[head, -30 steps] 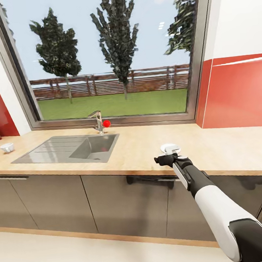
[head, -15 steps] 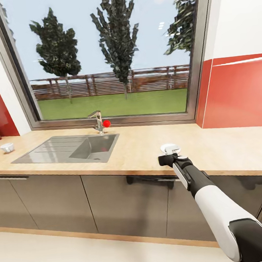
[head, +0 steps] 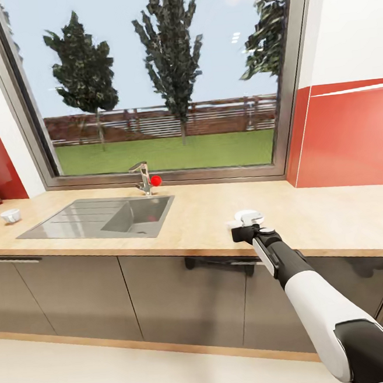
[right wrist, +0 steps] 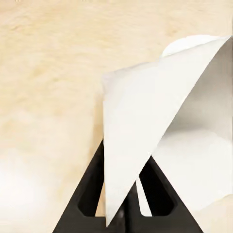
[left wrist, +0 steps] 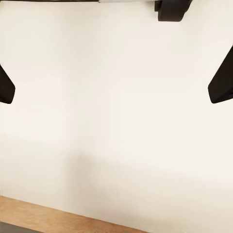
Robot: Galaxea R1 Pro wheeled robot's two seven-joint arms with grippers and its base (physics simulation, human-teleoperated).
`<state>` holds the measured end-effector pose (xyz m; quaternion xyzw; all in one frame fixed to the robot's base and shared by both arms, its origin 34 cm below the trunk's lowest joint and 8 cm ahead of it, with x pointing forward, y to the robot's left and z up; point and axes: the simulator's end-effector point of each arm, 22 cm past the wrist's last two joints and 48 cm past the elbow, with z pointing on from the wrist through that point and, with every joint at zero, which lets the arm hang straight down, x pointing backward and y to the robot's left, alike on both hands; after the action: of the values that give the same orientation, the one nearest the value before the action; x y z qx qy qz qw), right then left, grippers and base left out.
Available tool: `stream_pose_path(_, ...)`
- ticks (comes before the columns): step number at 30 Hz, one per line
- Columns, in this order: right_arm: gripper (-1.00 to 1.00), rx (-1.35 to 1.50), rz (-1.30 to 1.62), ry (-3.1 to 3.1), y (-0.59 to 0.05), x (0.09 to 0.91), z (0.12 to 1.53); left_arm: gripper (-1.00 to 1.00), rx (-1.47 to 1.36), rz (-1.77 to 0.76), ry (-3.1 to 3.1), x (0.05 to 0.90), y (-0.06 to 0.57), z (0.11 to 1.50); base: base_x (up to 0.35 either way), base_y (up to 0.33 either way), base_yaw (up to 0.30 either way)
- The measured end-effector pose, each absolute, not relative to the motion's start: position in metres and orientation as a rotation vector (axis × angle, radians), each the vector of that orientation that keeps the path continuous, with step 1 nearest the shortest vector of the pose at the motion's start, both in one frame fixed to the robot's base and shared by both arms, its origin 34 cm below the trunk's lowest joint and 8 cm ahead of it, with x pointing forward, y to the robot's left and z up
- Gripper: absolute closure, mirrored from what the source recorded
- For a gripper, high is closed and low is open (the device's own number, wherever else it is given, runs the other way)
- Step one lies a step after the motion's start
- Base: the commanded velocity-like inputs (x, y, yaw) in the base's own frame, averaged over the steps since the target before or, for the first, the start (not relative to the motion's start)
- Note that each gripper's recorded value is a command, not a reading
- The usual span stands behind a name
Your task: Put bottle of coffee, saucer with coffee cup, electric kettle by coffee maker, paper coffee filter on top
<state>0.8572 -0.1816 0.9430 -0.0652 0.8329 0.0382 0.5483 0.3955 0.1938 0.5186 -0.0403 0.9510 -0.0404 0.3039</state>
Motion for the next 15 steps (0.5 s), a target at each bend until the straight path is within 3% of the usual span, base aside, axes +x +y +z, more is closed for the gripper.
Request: stream_pose_path(15,1.0,-0.156,0.089,1.972,-0.1817,0.8573,0.9435,-1.0,-0.105,-0.107,2.52,0.3951,0.1935,0.5185,0.0,0.0,0.0)
